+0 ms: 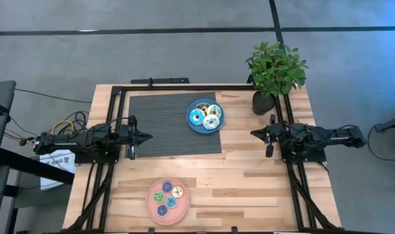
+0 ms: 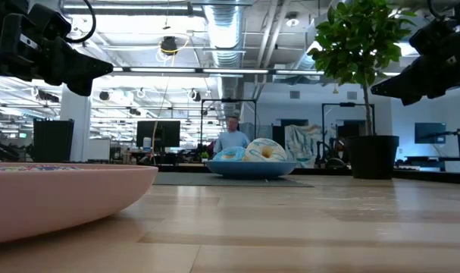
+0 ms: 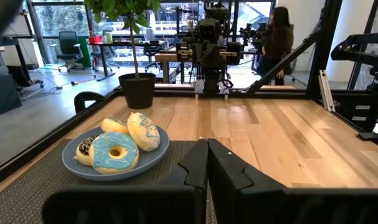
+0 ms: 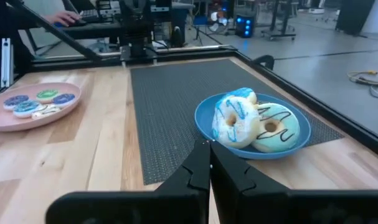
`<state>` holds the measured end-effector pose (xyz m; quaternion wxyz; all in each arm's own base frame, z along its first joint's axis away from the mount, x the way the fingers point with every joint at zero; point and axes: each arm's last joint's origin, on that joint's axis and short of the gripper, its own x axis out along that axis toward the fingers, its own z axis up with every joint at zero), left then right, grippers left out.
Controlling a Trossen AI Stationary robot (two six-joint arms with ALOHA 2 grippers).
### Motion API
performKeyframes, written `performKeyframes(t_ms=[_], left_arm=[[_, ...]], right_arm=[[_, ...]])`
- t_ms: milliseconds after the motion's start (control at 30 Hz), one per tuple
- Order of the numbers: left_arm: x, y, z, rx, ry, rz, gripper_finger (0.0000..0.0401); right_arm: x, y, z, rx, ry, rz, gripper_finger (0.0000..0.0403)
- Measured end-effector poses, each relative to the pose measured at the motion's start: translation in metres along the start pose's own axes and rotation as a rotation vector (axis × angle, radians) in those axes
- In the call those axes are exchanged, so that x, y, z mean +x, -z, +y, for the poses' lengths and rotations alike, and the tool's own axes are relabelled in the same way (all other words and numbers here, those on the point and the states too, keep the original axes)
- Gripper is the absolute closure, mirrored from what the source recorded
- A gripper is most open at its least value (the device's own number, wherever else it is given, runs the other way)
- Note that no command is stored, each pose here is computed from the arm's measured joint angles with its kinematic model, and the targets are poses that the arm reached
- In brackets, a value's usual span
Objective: Pick & Place donuts
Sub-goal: Return to Home Position
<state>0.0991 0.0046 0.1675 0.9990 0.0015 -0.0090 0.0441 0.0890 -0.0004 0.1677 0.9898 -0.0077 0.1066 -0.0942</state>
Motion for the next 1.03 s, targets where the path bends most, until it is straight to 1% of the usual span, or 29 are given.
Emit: performKeyframes(t_ms=[467,667,1033], left_arm=[[0.0000,0.0000,0.0000,0.000,0.000,0.000,0.0401],[0.0000,0.0000,0.0000,0.000,0.000,0.000,0.0401],[0.0000,0.0000,0.0000,0.000,0.000,0.000,0.0401]], right_arm=[[0.0000,0.0004,0.0001,-0.007,-0.005,0.004,0.0402],[-0.0015,0.0025,-0.0003,-0.020,-0.004,0.049,0.0402],[-0.0015,0.0024,-0.0003,-0.018,-0.005,0.047,0.0402]])
